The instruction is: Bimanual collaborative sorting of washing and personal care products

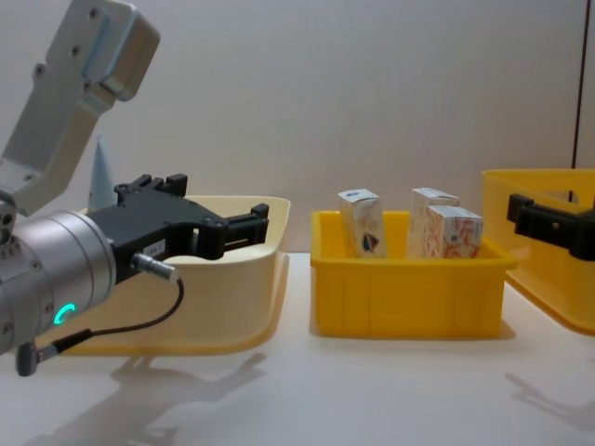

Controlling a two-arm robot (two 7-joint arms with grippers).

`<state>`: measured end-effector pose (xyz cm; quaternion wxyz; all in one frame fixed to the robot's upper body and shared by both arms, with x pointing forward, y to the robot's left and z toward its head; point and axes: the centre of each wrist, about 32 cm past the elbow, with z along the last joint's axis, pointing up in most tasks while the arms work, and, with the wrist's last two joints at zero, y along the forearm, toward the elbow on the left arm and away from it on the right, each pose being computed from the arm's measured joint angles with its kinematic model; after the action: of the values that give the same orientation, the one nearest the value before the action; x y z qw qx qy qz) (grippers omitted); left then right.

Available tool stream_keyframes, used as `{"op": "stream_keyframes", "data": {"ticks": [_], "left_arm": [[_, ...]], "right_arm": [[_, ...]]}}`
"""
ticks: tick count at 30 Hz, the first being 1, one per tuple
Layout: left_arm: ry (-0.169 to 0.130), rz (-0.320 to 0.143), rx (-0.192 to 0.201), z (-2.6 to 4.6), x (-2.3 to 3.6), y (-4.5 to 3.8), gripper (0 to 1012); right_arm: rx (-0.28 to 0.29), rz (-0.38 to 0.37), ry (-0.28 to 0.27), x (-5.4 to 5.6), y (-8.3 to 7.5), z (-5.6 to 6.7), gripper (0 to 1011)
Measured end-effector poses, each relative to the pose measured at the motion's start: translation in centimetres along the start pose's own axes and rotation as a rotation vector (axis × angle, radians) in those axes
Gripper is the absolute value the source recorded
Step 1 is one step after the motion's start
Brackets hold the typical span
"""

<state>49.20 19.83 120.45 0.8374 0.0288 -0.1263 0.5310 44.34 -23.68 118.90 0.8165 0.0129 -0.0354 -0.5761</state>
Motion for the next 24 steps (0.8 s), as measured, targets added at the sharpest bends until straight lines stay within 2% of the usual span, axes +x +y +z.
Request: {"op": "stream_keyframes", "data": {"ticks": [16, 24], "left_arm": [[0.0, 0.0, 0.0, 0.0, 0.01, 0.01, 1003], [0.0, 0.0, 0.0, 0.0, 0.0, 0.01, 1003]], "right_arm": [[-0.002, 0.001, 0.002, -0.02, 0.03, 0.02, 1002], [-0.009, 0.001, 0.006, -0.07, 0.9, 0.2, 1001]]}}
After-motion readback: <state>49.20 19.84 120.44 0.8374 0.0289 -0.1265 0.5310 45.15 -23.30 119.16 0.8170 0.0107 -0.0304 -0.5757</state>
